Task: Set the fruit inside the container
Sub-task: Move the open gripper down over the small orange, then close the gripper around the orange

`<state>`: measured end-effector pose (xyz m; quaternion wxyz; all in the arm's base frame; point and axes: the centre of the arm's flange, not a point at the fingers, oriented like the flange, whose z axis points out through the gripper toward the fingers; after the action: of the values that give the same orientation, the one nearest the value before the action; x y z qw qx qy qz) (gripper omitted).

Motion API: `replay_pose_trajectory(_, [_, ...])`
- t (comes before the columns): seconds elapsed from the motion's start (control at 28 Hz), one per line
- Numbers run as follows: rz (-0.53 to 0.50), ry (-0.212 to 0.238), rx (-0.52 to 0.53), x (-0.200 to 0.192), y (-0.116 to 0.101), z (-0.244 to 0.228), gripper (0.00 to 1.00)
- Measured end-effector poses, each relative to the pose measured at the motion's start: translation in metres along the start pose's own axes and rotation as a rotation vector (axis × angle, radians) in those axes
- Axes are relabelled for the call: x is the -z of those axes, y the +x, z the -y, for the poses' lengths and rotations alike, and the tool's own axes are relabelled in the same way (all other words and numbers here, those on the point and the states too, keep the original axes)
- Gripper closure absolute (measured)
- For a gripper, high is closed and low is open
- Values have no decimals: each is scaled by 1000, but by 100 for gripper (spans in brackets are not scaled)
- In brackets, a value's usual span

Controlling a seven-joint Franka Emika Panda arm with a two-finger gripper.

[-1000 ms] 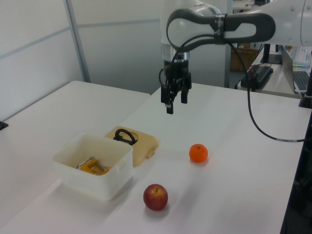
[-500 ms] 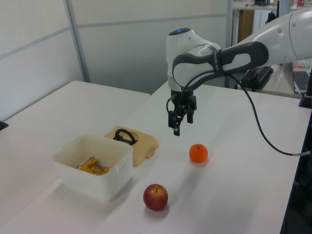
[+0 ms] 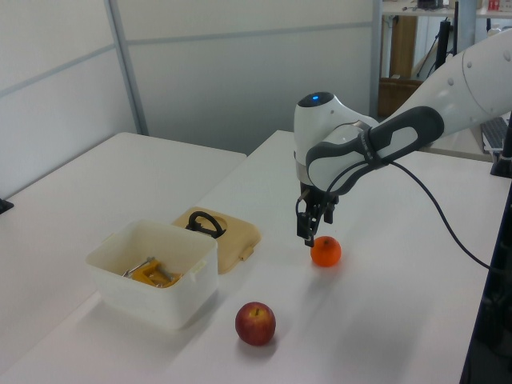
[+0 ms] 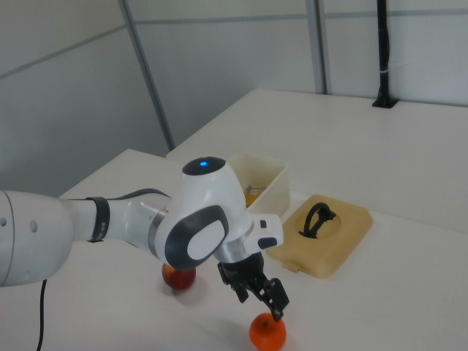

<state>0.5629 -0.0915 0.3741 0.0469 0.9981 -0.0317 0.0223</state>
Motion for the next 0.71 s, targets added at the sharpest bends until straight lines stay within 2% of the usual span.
replay_pose_trajectory(0.32, [16, -39, 19, -35, -7, -12, 0])
replay_pose_trajectory(0.57, [30, -91, 24, -65, -6, -7, 0])
replay_pose_trajectory(0.71, [36, -101, 19, -73, -6, -5, 1])
